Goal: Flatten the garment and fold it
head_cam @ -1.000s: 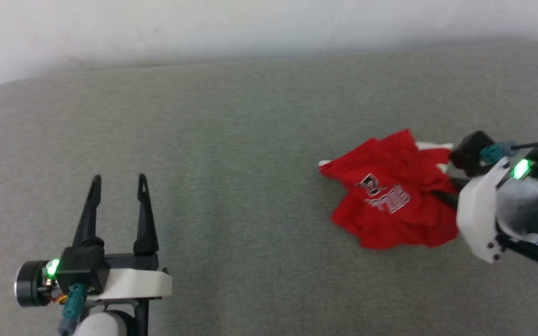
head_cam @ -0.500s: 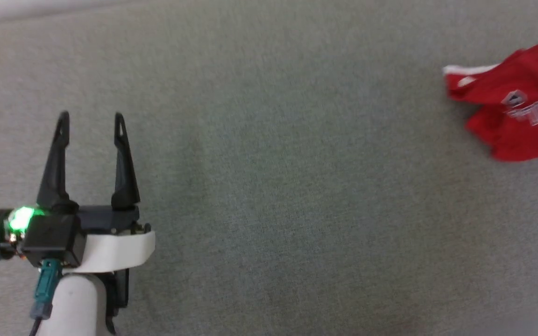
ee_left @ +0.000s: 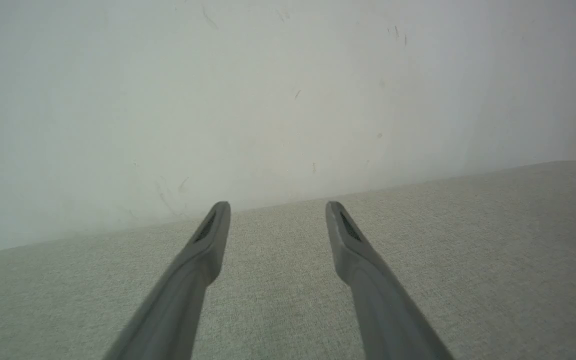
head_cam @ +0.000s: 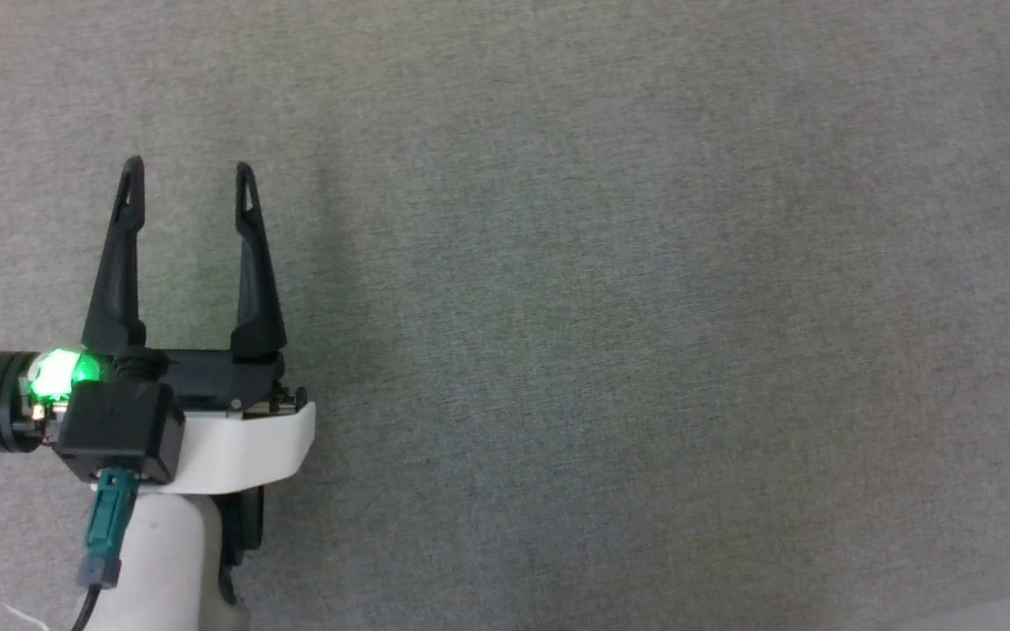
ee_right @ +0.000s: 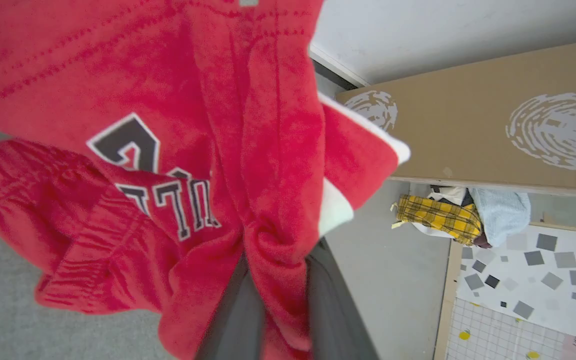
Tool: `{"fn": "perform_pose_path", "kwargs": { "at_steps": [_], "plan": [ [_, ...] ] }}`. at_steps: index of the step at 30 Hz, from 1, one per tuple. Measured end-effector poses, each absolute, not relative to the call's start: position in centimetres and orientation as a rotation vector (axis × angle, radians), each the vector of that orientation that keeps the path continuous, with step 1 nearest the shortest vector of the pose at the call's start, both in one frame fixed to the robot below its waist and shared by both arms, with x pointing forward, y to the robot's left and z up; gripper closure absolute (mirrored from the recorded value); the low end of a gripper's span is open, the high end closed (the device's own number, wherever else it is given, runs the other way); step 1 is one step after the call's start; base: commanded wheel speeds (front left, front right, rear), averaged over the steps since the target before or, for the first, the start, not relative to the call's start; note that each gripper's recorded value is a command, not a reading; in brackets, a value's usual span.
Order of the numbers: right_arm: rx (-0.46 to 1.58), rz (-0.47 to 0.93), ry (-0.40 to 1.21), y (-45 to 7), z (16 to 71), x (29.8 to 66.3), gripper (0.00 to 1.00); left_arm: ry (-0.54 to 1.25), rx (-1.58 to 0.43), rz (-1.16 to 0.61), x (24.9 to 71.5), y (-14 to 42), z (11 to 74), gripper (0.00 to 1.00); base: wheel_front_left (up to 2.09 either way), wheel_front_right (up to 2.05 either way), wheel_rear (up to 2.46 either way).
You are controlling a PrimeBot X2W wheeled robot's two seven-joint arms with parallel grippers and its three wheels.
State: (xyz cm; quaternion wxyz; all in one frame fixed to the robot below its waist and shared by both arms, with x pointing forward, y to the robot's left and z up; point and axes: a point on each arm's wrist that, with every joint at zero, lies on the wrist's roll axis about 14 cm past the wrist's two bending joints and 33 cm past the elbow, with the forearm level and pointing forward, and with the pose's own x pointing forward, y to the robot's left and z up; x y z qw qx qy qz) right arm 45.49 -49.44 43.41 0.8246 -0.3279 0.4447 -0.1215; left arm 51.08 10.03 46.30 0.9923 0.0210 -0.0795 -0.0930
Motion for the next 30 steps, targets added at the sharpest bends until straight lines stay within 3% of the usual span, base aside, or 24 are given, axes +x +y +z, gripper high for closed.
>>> {"fn": "perform_pose_path", "kwargs": {
  "at_steps": [1,2,7,13,21,30],
  "plan": [
    [-0.680,-0.257,0.943,-49.2,42.9,45.6,0.80,-0.159,0.044,-0.184,51.0,10.1,46.3,0.00,0.00,0.00,0.00],
    [-0.664,-0.256,0.934,-48.9,42.7,45.8,0.00,-0.160,0.046,-0.180,50.9,10.2,46.5,0.00,0.00,0.00,0.00],
    [-0.662,-0.261,0.833,-48.6,44.6,46.7,0.00,-0.171,0.045,-0.161,50.2,10.5,47.7,0.00,0.00,0.00,0.00],
    [-0.771,-0.249,0.456,-48.0,54.1,49.1,0.00,-0.174,0.041,-0.132,47.8,11.2,49.6,0.00,0.00,0.00,0.00],
    [-0.653,-0.124,-0.058,-39.0,62.5,51.0,0.00,-0.186,0.056,-0.063,44.3,13.8,52.0,0.00,0.00,0.00,0.00],
    [-0.375,0.071,-0.391,-25.5,65.9,48.4,0.00,-0.212,0.078,0.012,40.7,16.6,54.2,0.00,0.00,0.00,0.00]
  ]
}}
